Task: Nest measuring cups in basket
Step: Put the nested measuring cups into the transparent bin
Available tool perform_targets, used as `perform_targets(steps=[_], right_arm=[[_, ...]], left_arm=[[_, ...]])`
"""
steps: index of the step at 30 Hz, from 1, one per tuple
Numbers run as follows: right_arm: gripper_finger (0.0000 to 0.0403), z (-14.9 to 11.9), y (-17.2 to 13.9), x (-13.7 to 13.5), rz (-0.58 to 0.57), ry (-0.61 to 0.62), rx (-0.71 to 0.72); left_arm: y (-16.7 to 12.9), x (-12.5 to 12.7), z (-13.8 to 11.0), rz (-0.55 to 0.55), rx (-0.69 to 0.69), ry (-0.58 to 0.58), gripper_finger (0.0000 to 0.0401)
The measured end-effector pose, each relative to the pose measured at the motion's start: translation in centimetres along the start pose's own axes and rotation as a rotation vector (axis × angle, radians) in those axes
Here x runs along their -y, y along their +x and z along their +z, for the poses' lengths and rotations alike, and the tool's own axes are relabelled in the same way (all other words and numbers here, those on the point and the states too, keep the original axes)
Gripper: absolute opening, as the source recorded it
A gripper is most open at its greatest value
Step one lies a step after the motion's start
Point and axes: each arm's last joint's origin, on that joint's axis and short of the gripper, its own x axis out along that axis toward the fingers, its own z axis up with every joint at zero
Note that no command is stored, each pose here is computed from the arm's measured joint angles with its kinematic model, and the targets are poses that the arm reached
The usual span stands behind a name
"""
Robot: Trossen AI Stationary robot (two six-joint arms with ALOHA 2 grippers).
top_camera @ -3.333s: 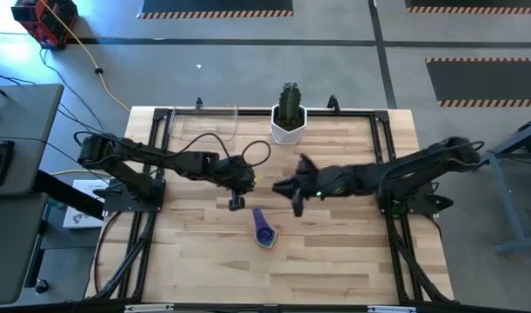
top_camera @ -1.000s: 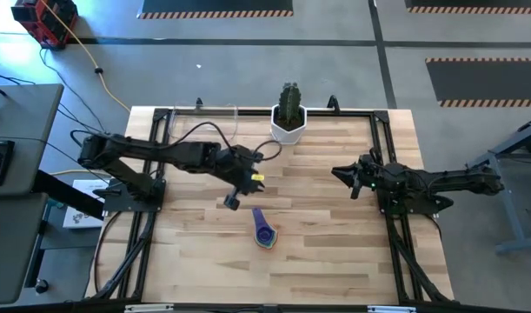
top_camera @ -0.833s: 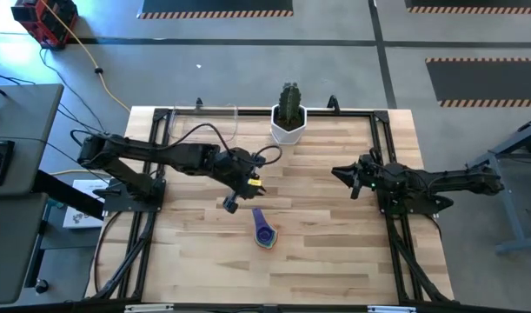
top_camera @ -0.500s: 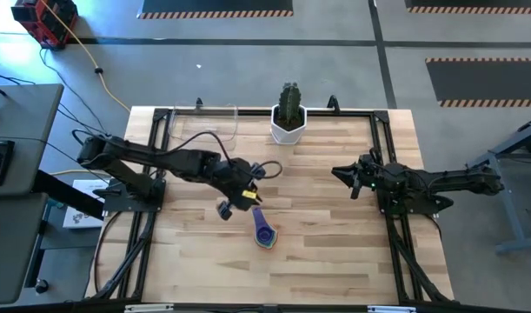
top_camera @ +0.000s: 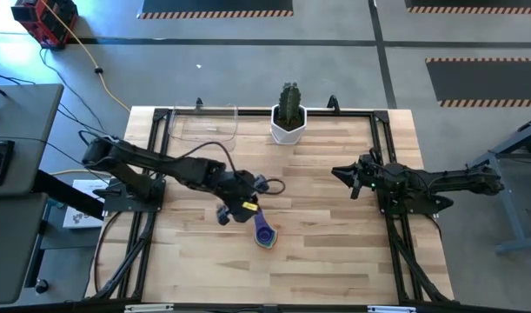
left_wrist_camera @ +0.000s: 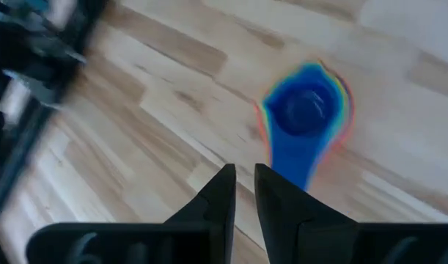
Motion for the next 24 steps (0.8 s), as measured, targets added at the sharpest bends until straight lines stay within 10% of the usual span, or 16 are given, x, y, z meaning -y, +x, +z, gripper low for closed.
perform_targets(steps=[24], right_arm=[[0.0067,-0.5,0.3,0.1,-0.02,-0.017,-0.048]], left_arm=[[6.3,0.7,-2.2,-0.157,-0.11,0.109,0.0097]])
